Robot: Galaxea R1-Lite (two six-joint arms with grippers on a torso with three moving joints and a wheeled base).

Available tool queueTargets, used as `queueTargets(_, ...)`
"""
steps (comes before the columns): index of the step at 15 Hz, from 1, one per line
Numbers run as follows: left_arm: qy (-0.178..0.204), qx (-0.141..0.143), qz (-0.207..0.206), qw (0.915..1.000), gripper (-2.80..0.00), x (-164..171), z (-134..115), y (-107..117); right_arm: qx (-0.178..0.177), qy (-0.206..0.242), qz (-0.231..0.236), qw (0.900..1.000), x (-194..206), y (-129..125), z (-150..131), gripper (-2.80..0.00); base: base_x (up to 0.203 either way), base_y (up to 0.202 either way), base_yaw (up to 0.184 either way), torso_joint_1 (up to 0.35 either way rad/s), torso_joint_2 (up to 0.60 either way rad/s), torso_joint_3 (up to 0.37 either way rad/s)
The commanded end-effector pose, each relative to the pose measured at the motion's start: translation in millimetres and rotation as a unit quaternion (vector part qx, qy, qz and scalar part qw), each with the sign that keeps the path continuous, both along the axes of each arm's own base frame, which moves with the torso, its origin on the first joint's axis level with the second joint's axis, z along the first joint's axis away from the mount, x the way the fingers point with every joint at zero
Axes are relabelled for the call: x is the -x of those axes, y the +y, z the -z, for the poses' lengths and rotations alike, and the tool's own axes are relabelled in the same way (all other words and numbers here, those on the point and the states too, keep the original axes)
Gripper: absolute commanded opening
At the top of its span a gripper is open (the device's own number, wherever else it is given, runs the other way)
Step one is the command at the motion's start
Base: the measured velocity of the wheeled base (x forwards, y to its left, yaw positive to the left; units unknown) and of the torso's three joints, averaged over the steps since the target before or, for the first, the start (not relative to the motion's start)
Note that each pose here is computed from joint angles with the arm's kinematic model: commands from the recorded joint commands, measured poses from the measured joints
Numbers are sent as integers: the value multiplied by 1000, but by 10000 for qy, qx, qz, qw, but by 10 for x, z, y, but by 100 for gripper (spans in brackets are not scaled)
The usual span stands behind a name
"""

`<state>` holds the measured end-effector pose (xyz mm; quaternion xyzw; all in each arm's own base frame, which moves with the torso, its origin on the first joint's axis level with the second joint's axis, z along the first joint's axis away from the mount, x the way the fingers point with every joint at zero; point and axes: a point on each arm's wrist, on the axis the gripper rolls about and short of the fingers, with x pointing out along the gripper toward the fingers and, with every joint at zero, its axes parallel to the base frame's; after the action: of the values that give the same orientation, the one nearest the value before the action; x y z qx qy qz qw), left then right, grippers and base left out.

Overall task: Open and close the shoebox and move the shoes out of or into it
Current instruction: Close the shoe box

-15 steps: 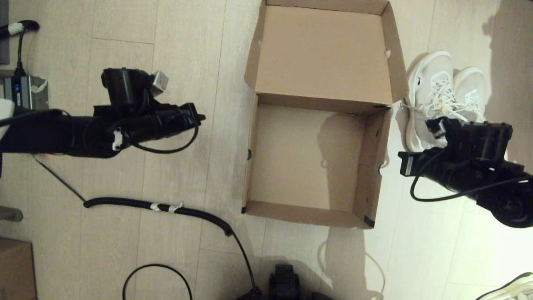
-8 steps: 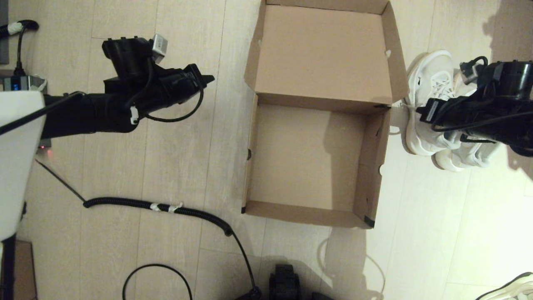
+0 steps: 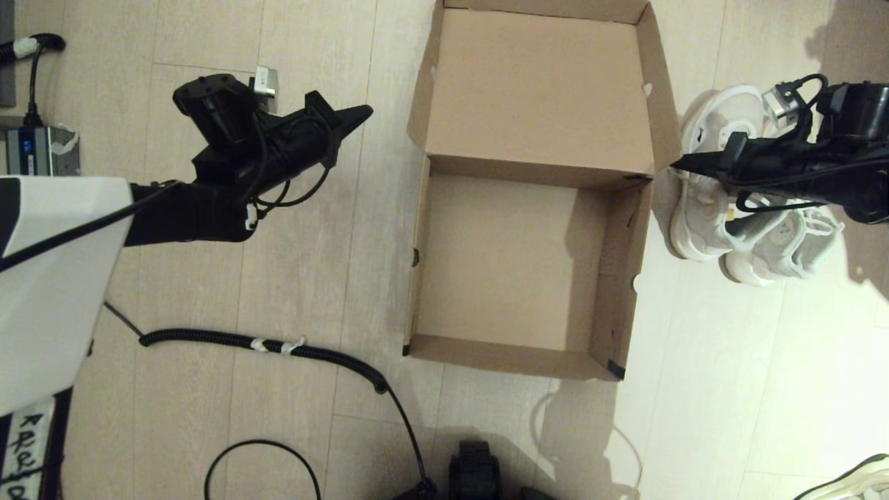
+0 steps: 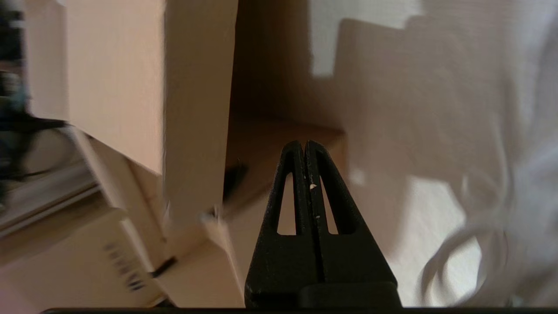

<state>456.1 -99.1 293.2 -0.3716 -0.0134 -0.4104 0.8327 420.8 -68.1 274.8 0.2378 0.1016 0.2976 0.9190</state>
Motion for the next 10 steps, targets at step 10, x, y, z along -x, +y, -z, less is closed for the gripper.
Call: queueTargets(10, 131, 138, 78, 9998, -280, -6, 20, -4, -552, -344, -407, 9971, 81, -3, -497, -280, 0, 0, 0, 0, 0, 0)
